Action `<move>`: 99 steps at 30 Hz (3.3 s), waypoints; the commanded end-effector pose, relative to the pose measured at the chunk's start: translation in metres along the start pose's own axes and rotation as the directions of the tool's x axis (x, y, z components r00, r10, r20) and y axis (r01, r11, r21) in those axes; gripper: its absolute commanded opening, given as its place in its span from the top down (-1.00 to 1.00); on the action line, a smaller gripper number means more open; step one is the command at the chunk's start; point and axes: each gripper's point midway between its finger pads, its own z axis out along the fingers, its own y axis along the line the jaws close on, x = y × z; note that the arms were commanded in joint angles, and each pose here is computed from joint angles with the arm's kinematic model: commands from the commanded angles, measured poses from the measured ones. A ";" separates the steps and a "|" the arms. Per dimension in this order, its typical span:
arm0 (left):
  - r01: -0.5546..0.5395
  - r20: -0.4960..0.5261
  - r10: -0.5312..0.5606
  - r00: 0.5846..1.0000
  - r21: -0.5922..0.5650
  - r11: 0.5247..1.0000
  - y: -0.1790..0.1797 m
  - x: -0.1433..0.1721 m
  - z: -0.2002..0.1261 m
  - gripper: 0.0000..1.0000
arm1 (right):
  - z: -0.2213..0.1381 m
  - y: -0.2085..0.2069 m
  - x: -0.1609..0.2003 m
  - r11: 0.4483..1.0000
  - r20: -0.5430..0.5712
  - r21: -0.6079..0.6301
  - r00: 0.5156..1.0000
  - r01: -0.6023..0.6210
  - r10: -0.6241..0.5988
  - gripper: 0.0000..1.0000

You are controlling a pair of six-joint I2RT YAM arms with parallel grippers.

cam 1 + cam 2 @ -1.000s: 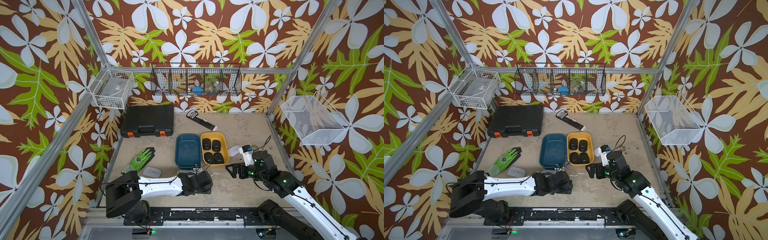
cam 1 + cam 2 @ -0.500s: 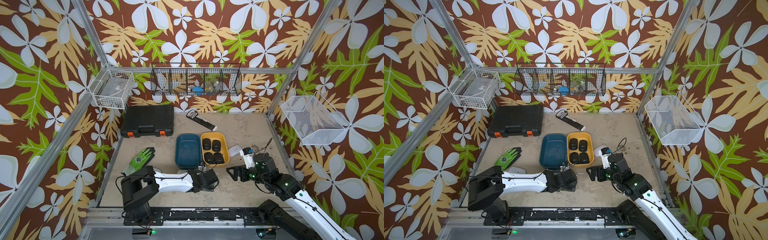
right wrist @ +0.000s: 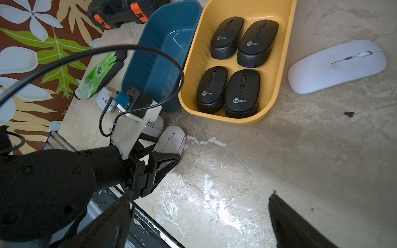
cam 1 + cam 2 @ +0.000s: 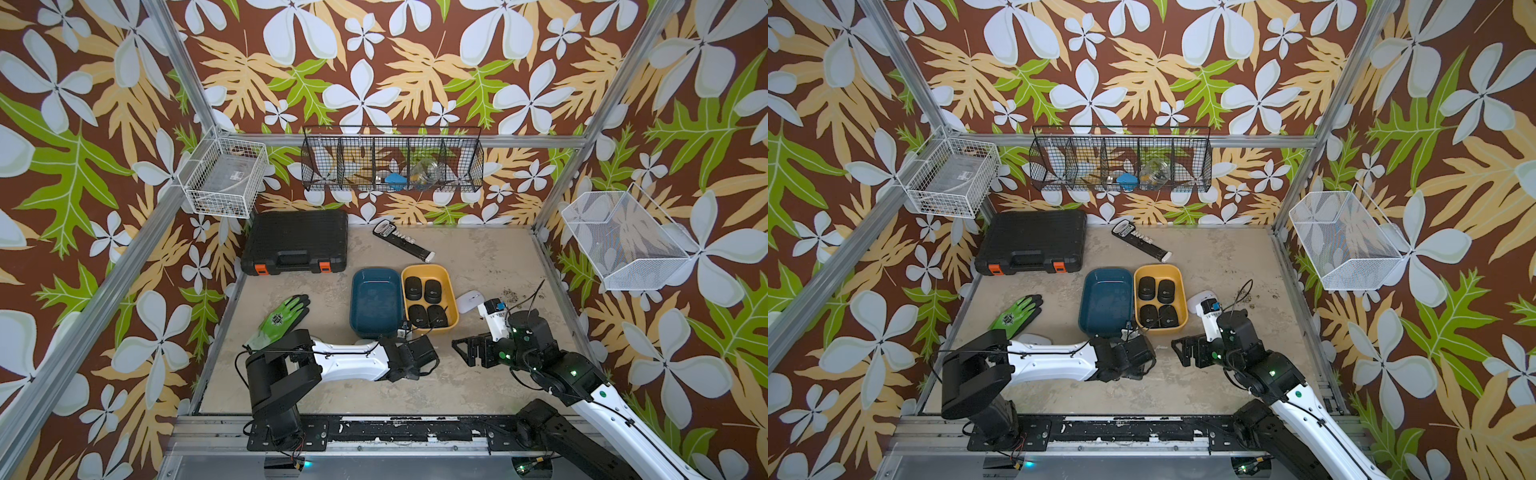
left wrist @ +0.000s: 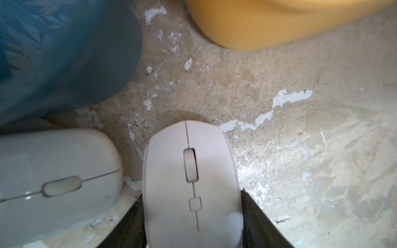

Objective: Place the mice by color into the storage box
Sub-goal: Pick up the mouse from the center of the board, then place the mouse in the storage box, then pick up the mouse from the center of the board.

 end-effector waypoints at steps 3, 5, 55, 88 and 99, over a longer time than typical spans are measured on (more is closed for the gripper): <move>-0.019 0.007 0.019 1.000 0.048 0.999 -0.001 0.000 -0.017 -0.04 | 0.000 0.004 -0.002 1.000 0.013 -0.023 1.000 0.006 -0.005 -1.00; -0.029 0.001 0.029 1.000 0.072 0.997 -0.003 0.005 -0.026 -0.02 | 0.000 0.004 -0.002 1.000 0.012 -0.020 1.000 0.004 -0.004 -1.00; -0.042 0.022 0.041 0.999 0.037 0.998 0.079 -0.132 0.043 -0.17 | 0.012 0.003 -0.010 0.999 0.018 -0.016 0.999 -0.030 0.030 -1.00; 0.341 0.216 -0.348 0.912 0.070 0.937 0.185 -0.115 -0.110 -0.99 | 0.019 0.011 -0.013 0.997 0.025 -0.069 1.000 -0.017 0.019 -0.99; 0.570 0.158 -0.571 0.806 0.059 0.820 0.231 -0.068 -0.084 -0.80 | 0.018 0.010 -0.011 0.998 0.026 -0.070 1.000 -0.010 0.012 -0.99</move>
